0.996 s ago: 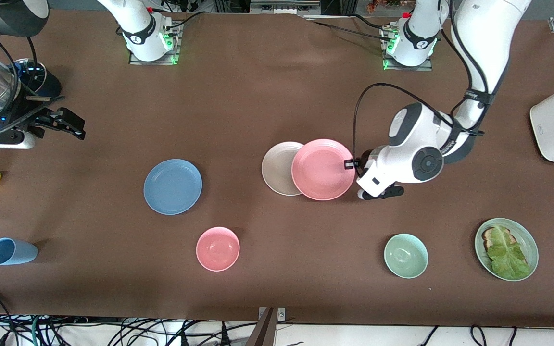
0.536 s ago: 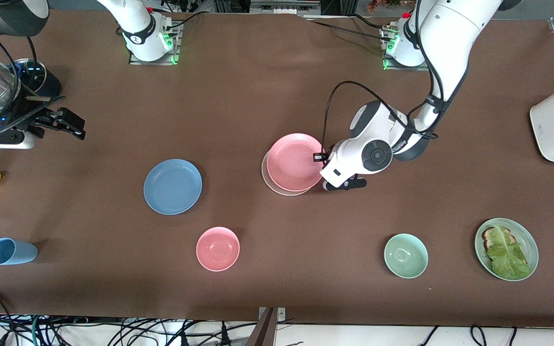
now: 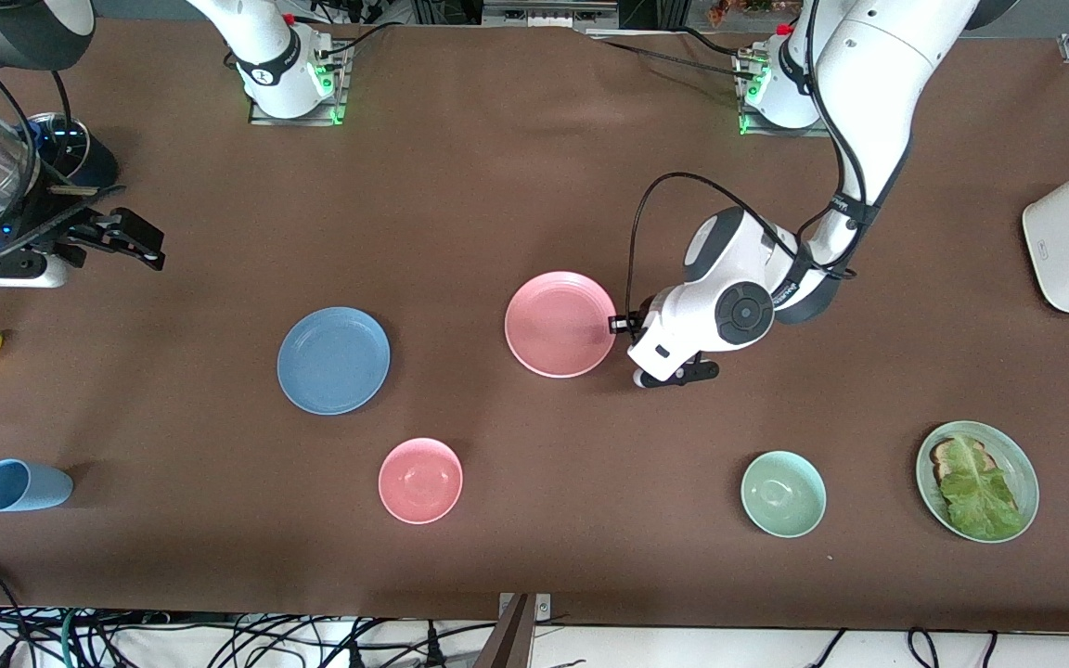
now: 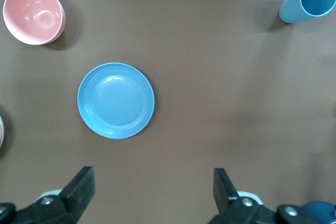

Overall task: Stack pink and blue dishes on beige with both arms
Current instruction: 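Lower the pink plate onto the beige plate and open the left gripper, then raise the left gripper away while the right gripper reaches the blue plate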

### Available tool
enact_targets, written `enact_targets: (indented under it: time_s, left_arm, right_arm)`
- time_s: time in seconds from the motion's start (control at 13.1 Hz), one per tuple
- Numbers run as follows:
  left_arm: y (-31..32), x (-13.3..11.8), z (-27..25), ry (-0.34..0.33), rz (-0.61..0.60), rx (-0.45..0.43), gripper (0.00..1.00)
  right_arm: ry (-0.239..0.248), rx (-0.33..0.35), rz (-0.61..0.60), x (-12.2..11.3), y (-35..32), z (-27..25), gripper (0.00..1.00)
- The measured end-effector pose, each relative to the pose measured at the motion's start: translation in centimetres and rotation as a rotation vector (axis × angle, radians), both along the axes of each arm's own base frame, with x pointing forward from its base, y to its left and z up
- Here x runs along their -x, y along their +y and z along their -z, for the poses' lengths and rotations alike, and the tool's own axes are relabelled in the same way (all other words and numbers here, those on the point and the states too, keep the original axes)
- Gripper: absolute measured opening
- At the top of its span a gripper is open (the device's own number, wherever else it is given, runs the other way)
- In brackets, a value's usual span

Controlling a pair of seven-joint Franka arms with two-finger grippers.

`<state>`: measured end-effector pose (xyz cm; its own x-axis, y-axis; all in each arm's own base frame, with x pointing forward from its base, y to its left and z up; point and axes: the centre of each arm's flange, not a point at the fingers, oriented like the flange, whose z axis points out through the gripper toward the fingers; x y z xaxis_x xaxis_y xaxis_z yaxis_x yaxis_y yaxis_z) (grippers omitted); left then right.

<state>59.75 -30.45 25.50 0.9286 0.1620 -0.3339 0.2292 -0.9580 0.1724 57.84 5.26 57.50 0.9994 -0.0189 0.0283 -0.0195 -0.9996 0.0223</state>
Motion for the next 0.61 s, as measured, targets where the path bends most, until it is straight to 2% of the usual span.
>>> enact_targets:
  time_s: [0.23, 0.61]
  left_arm:
    - [5.1, -1.9, -1.4, 0.007, -0.035, -0.043, 0.98]
    - [14.7, -3.9, -4.2, 0.020, -0.044, -0.081, 1.00]
  right_arm:
    - [-0.020, -0.002, 0.000, -0.2, 0.0, -0.6, 1.00]
    - [-0.032, -0.002, 0.001, -0.3, -0.1, -0.8, 1.00]
